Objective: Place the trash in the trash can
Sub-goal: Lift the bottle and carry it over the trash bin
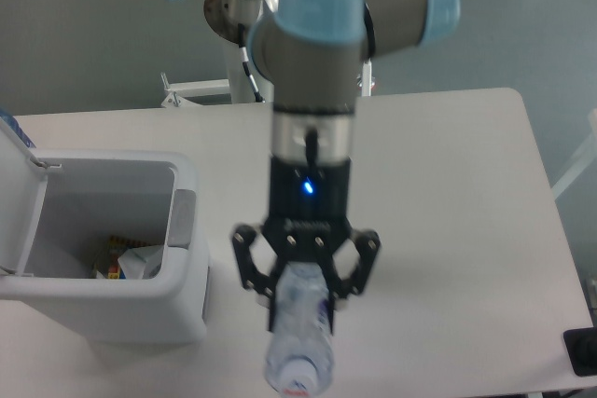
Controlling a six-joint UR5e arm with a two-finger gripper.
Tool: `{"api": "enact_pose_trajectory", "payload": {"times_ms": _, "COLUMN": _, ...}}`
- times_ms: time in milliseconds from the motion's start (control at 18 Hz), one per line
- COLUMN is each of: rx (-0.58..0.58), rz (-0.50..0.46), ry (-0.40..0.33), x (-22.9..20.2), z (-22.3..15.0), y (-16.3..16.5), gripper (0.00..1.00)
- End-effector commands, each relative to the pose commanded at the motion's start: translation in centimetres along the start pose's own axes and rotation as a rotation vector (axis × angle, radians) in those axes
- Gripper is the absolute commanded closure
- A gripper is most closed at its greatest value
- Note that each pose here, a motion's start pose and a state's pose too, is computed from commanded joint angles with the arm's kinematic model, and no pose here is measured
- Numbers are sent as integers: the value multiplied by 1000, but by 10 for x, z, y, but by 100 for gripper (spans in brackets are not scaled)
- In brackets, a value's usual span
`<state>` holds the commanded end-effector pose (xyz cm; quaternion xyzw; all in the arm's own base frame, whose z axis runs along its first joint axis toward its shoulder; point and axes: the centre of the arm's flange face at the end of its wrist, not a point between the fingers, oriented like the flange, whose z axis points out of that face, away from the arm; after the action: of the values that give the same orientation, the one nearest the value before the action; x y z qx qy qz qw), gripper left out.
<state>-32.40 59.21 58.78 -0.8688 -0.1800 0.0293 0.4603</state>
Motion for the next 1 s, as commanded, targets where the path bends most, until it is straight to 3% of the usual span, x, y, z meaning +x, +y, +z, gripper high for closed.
{"api": "enact_pose_trajectory", "payload": {"times_ms": 444, "rx": -30, "rz": 11, "ry": 119, "x": 76, "z": -27, "y": 31, "gripper": 42}}
{"api": "enact_pose_trajectory", "payload": {"times_ms": 1000, "rx": -146, "rz": 75, "ry": 245, "x": 162, "z": 16, "y": 80, "gripper": 42}}
